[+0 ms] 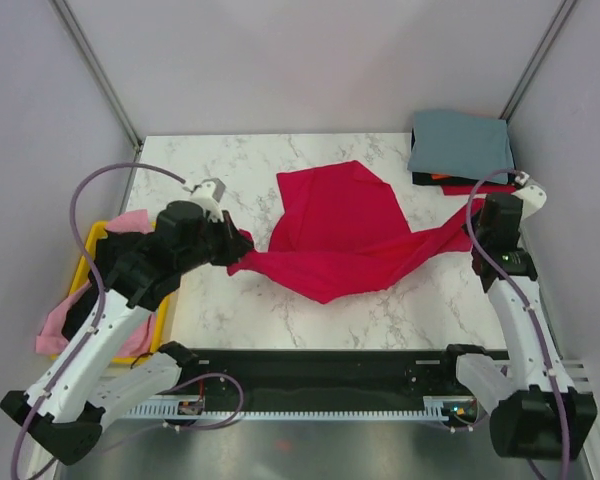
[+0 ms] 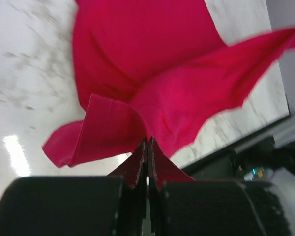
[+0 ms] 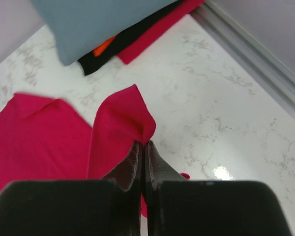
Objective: Fold and stack the t-shirts
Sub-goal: Flatten the tshirt out
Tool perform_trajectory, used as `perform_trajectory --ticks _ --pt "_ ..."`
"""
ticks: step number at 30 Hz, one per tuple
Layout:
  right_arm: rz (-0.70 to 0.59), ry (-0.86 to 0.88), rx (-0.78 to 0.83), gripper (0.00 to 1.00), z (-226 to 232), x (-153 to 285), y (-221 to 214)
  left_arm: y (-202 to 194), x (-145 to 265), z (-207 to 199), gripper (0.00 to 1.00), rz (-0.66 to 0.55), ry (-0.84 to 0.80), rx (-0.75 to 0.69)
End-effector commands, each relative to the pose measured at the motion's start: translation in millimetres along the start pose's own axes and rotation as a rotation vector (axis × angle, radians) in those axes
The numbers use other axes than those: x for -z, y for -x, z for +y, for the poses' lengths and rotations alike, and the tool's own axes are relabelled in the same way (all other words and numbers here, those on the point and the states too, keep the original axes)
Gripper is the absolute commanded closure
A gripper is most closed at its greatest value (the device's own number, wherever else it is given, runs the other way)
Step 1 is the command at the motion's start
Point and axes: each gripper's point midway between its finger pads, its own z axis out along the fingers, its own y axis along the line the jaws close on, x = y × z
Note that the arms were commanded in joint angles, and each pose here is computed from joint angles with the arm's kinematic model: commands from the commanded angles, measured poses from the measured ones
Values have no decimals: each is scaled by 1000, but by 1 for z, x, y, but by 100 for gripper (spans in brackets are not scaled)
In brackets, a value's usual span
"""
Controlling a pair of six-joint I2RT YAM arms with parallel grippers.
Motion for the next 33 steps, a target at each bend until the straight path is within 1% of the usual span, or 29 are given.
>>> perform_trajectory --ticks 1,2,3,4,5,6,7,8,9,10,11,12,13,14,16,17,18,20,21,23,24,25,26,27,28,29,30,32,33 --pt "-139 -119 -123 99 -33 -22 57 -45 -7 -53 98 139 -199 121" --pt "-115 -125 -162 100 -41 -33 54 -51 -10 -55 98 141 -186 114" --pt "-120 -119 -208 94 -55 -42 62 -59 -11 -58 98 154 -183 109" --pt "-110 -112 -225 83 -61 -49 62 -76 -12 -67 98 196 -194 115" --pt "-65 -149 -234 38 -74 -65 53 -83 -14 -68 98 201 -181 128" --pt "-50 -193 -260 17 -93 -72 53 -91 -16 -73 98 216 -188 144" --pt "-5 -133 -280 9 -85 -78 53 -108 -19 -89 98 248 -235 151" --pt "46 -134 -298 2 -89 -87 44 -117 -20 -100 98 265 -270 151" --pt "61 -118 -300 2 -88 -86 44 -130 -24 -108 91 298 -287 141" --pt "65 -87 -293 2 -83 -83 44 -139 -19 -131 75 319 -358 113" --pt "22 -65 -285 2 -77 -70 55 -156 -26 -139 58 369 -352 76" --pt "8 -59 -272 2 -74 -61 57 -158 -17 -158 25 377 -392 39" --pt "-13 -69 -262 2 -74 -52 59 -157 -18 -163 10 373 -400 4" --pt "-57 -43 -247 2 -64 -34 70 -156 -19 -166 1 375 -399 -19" --pt "-24 13 -221 2 -37 -18 58 -123 -18 -168 0 283 -366 -66" --pt "-9 86 -202 2 -14 -4 52 -111 -24 -153 0 245 -283 -98" --pt "27 108 -194 2 -5 2 41 -76 -31 -145 0 176 -242 -108" --pt "82 169 -159 2 15 18 16 -53 -46 -125 5 165 -182 -109" --pt "123 185 -152 2 18 20 -3 -30 -69 -102 11 141 -111 -103" --pt "178 280 -134 2 38 33 -26 -14 -96 -81 18 137 -33 -102" --pt "220 290 -126 2 39 34 -46 1 -124 -66 25 141 28 -108" --pt "231 316 -131 2 44 39 -53 5 -142 -58 28 146 69 -118" --pt "253 373 -108 2 58 46 -65 30 -153 -65 35 103 70 -126" --pt "277 383 -96 2 59 46 -80 20 -189 -44 37 164 137 -162" --pt "287 413 -89 2 65 50 -87 26 -203 -38 37 166 163 -162" --pt "300 466 -68 2 77 57 -95 51 -213 -44 37 121 152 -155" --pt "320 476 -53 2 78 59 -105 60 -229 -30 37 121 172 -158" --pt "341 557 -23 2 93 70 -118 53 -270 -14 39 173 180 -170" --pt "365 571 -10 2 92 71 -133 83 -277 -15 42 116 162 -190"
